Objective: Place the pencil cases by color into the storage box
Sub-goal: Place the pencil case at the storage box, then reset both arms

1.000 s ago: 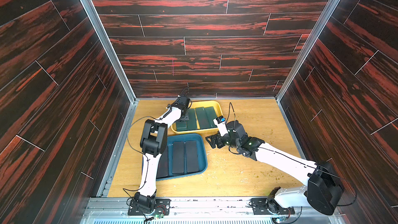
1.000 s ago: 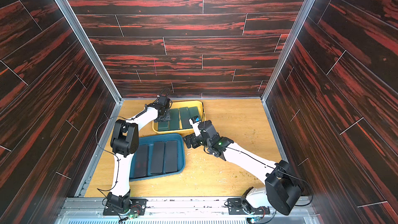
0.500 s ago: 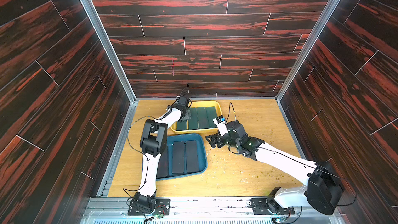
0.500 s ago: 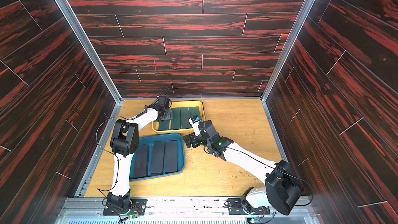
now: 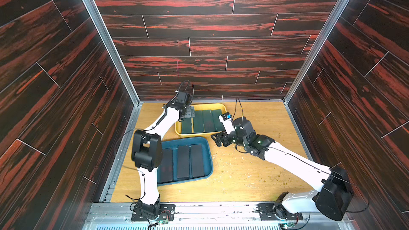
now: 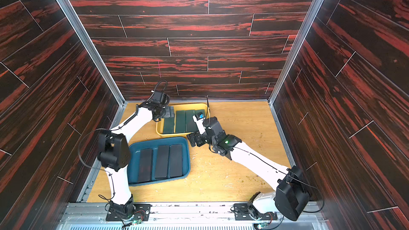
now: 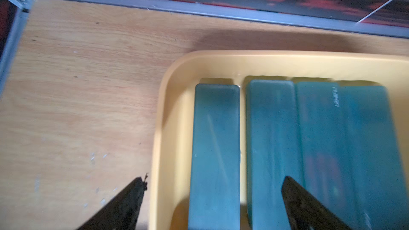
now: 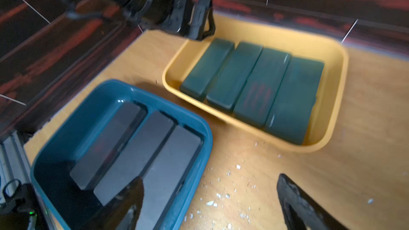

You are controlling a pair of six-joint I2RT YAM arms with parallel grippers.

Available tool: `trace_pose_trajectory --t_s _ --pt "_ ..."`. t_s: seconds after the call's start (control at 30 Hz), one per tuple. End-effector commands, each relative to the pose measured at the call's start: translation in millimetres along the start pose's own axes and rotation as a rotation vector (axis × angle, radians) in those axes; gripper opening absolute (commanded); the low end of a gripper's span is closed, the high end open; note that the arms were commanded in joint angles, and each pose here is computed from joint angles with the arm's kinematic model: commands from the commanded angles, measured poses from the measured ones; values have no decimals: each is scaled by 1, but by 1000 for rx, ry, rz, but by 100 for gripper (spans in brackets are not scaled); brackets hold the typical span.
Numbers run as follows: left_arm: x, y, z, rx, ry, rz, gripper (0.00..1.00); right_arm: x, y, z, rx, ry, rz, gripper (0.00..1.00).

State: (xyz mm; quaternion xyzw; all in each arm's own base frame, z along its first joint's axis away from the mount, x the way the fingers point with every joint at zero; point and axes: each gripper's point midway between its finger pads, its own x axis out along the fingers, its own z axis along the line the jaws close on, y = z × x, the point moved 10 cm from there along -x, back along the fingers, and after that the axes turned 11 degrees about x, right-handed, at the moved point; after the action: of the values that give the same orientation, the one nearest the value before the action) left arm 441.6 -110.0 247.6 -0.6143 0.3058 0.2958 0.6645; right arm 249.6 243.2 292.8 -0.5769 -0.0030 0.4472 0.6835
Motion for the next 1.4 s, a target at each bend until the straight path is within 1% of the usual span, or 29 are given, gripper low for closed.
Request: trace_pose_trajectory --t_s 0.0,0.03,0.1,0.2,0.33,0.47,0.53,0.63,0.73,0.83,0.9,0.97,1.07,1.13,1.23,1.3,1.33,1.37 --pt "-48 8 13 24 -1 -50 97 -15 -11 -11 -29 77 -5 95" --pt "-64 9 17 15 -7 -94 97 -23 -16 -16 -22 86 -31 95" --pt "-86 14 24 3 -17 -167 97 -37 -24 -24 -12 114 -74 95" --pt "-112 31 33 -5 -34 -246 98 -57 -30 -35 -18 185 -133 96" --pt "-137 56 43 -18 -54 -352 98 -85 -29 -45 -33 242 -217 97" --pt "-149 86 55 -21 -106 -443 99 -112 -20 -57 -44 308 -334 98" --pt "-145 102 62 -23 -146 -483 99 -122 -14 -66 -35 336 -401 99" --pt "-126 124 76 -27 -231 -507 100 -127 1 -83 -20 367 -488 99" --pt "-96 141 96 -60 -300 -472 100 -120 20 -105 -15 400 -544 99" --pt "-66 156 109 -72 -279 -459 100 -106 43 -133 3 428 -580 99" --pt "-47 168 112 -47 -271 -440 100 -98 56 -154 45 446 -578 99" --pt "-30 176 118 -63 -290 -401 100 -91 72 -177 89 474 -577 99" --pt "-16 179 123 -102 -258 -400 100 -80 95 -197 97 516 -579 99" --pt "-12 174 124 -89 -243 -392 100 -78 97 -205 90 564 -585 99" --pt "-10 173 129 -96 -235 -412 99 -71 102 -222 97 592 -599 99" --pt "-11 178 134 -111 -244 -442 99 -62 109 -238 133 632 -555 98" --pt "-10 184 135 -125 -232 -472 99 -60 109 -242 124 666 -564 97" --pt "-8 190 134 -120 -214 -499 99 -58 107 -243 114 653 -532 97"
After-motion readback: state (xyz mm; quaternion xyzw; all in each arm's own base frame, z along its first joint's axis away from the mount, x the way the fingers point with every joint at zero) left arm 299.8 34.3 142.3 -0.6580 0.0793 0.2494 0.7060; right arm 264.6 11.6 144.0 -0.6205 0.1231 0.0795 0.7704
